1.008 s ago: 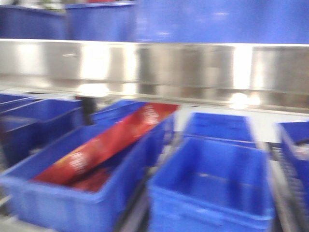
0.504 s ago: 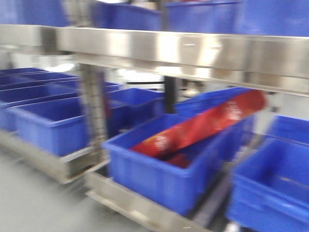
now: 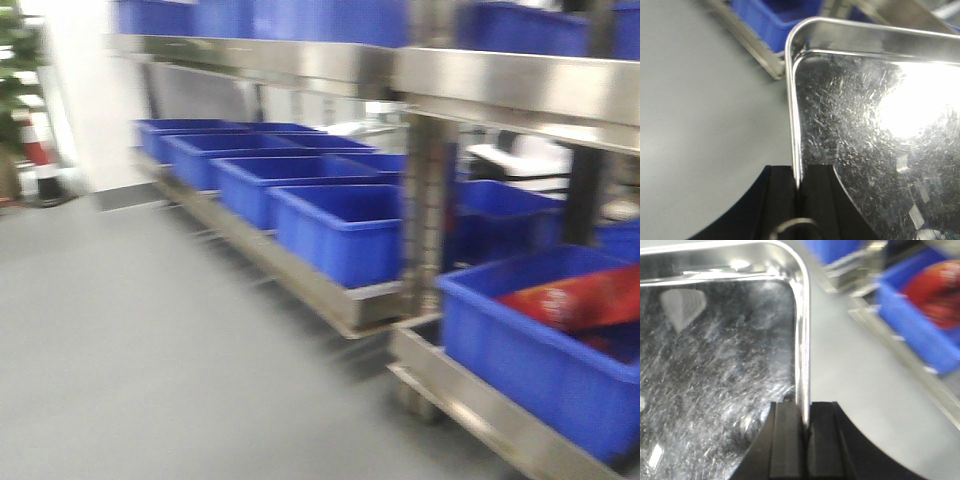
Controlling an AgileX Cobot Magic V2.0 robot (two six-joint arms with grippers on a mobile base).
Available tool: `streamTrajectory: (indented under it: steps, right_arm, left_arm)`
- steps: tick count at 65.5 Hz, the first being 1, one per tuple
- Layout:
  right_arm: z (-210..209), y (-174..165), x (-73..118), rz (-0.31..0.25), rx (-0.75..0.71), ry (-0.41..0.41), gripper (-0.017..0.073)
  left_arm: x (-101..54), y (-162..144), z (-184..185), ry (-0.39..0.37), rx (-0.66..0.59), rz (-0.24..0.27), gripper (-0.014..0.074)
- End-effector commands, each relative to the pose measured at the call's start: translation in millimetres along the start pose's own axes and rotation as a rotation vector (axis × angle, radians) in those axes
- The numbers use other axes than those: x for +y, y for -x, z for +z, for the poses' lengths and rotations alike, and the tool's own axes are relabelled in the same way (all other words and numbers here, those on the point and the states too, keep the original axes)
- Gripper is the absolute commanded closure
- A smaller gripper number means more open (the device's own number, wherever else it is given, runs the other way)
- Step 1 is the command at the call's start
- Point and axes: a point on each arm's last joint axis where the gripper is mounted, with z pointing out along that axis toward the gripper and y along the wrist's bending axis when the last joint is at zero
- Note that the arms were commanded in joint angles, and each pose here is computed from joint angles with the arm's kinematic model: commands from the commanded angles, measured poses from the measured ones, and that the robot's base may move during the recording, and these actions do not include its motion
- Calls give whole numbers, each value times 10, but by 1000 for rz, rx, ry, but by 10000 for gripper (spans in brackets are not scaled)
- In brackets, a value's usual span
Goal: Stack silver trays without gaps
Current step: 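Hold the tray in both grippers while the base drives and turns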
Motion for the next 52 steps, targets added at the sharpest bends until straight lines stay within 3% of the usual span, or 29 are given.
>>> streamTrajectory:
  steps: [1,52]
  right_arm:
    - [-58,48,-78,-23,-41,-48,637]
    - [-58,48,-78,-23,-41,-48,637]
  left_arm:
    - [39,58,-92,13,-54,16,610]
    - [39,58,-92,13,-54,16,610]
